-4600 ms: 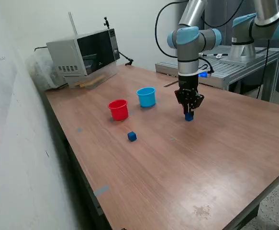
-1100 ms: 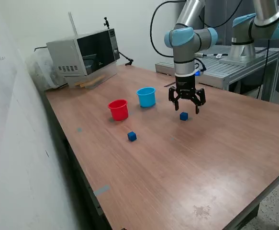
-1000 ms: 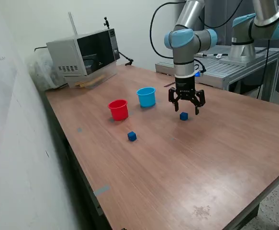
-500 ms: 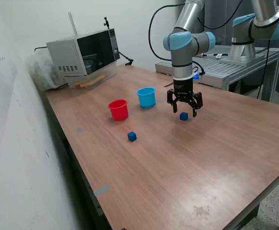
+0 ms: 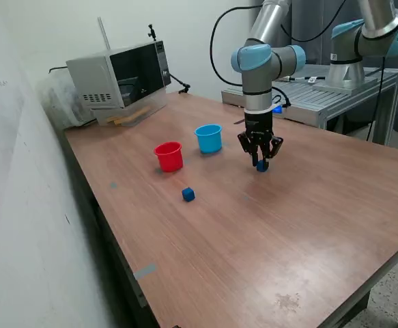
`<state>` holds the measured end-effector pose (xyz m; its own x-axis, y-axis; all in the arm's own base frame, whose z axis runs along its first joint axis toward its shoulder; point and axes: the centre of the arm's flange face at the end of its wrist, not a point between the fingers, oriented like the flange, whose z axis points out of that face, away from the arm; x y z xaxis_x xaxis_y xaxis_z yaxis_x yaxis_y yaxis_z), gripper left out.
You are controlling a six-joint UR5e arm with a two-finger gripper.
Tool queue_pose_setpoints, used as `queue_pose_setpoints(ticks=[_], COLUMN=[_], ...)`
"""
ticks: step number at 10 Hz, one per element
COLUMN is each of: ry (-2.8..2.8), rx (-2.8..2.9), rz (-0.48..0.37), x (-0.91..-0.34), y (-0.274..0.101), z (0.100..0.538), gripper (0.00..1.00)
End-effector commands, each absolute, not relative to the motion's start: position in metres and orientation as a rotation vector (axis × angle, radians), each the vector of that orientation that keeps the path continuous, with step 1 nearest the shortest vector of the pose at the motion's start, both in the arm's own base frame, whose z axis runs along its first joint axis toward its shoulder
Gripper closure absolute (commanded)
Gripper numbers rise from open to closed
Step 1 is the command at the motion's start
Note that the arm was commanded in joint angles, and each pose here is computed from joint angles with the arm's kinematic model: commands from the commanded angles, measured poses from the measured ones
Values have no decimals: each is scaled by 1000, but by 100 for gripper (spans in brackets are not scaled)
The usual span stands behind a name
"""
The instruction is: Place red objects in the red bin, and blue objects in the blue bin.
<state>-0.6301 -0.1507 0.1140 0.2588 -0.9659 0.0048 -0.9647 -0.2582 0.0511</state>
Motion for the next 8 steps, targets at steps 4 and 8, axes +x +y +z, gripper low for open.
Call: queue_pose_setpoints(ticks=[4, 8], ry=[-1934, -2025], rx=[2439, 2289], rz=[-76, -269], x=[-635, -650], y=[-133, -64], z=[118, 223], gripper=[100, 100])
